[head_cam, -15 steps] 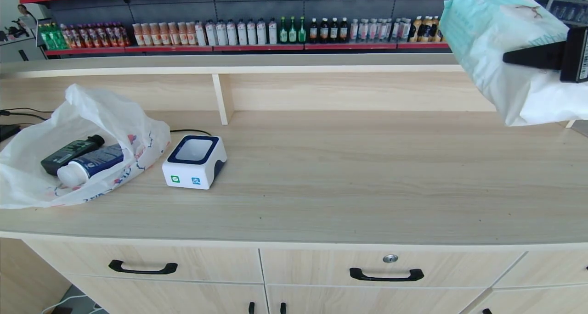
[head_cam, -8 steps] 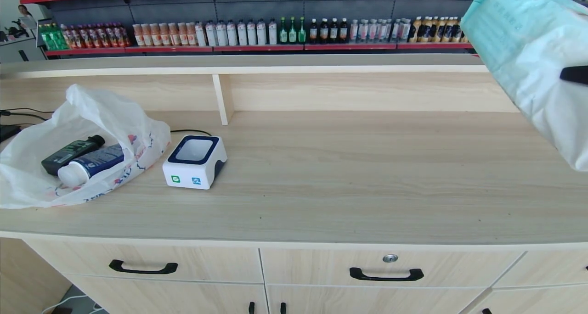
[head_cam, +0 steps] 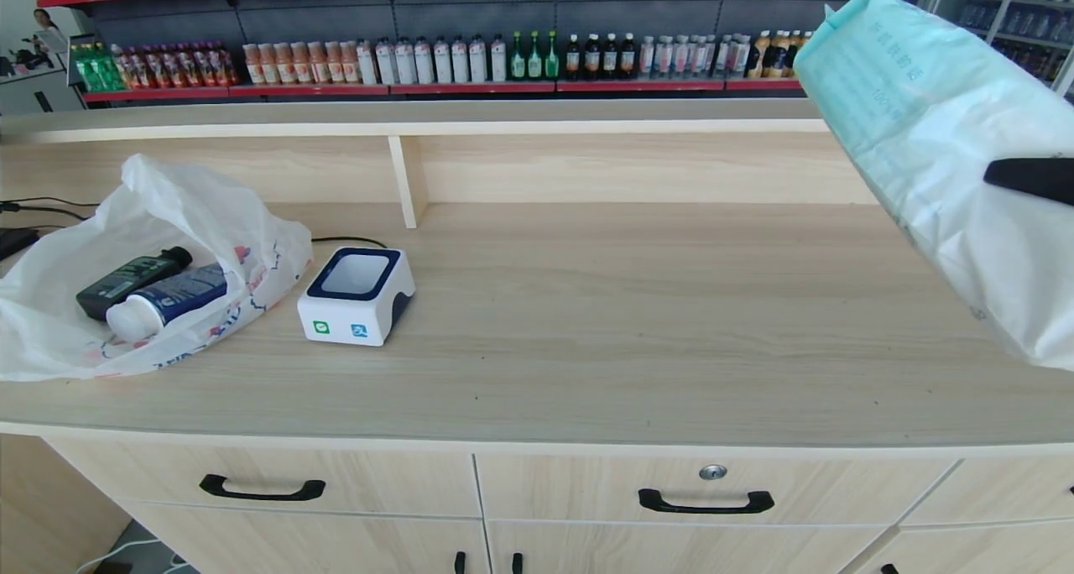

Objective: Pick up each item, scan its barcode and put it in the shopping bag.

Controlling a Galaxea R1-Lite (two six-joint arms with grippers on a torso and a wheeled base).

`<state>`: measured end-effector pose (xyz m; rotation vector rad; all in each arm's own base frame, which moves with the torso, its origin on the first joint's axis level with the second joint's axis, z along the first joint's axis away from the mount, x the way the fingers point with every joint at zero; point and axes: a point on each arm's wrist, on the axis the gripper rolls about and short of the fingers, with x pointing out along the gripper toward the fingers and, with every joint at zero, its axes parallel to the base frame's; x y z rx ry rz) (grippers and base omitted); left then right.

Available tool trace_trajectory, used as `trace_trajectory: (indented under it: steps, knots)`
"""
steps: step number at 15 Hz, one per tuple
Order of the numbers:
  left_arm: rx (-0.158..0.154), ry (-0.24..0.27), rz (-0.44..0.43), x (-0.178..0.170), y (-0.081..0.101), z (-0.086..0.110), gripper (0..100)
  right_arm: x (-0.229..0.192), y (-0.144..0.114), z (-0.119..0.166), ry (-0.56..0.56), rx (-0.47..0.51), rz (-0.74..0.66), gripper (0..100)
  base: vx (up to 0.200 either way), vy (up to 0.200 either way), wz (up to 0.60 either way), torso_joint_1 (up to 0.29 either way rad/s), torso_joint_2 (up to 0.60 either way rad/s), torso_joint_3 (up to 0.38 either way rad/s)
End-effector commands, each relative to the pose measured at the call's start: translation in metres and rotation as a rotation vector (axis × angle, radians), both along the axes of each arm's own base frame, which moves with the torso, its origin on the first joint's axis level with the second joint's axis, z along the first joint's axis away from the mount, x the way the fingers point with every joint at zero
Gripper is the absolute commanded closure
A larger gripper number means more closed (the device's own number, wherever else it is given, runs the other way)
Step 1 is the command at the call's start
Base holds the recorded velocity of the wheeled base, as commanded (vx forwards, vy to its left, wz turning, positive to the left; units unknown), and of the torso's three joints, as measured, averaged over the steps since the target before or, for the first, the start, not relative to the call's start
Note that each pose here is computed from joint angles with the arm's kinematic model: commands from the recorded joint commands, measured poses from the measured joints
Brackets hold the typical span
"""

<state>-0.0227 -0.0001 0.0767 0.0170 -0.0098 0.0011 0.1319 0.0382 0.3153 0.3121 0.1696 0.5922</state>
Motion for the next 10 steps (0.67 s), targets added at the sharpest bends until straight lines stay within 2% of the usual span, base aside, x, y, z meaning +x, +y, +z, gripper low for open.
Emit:
trace_trajectory:
  steps: [1,4,5,6,9,10]
  knots:
    - [0.0,-0.001,-0.001,0.0,0.0,0.0,0,0.003,0.001,-0.019,0.054,0.016,0.02,100,0.0,0.0,0.0,0.0,0.0,0.0]
    - [0.0,-0.001,0.0,0.0,0.0,0.0,0,0.006,0.008,-0.031,0.18,0.271,0.197,100,0.0,0.0,0.0,0.0,0.0,0.0]
    - [0.0,-0.001,0.0,0.0,0.0,0.0,0,0.006,0.008,-0.031,0.198,0.311,0.217,100,0.0,0.0,0.0,0.0,0.0,0.0]
    - [0.0,-0.001,0.0,0.0,0.0,0.0,0,0.012,0.01,-0.036,0.302,0.446,0.237,100,0.0,0.0,0.0,0.0,0.0,0.0]
    - [0.0,-0.001,0.0,0.0,0.0,0.0,0,0.037,0.016,-0.047,0.481,0.569,0.207,100,0.0,0.0,0.0,0.0,0.0,0.0]
    - [0.0,-0.001,0.0,0.0,0.0,0.0,0,0.037,0.016,-0.047,0.481,0.569,0.207,100,0.0,0.0,0.0,0.0,0.0,0.0]
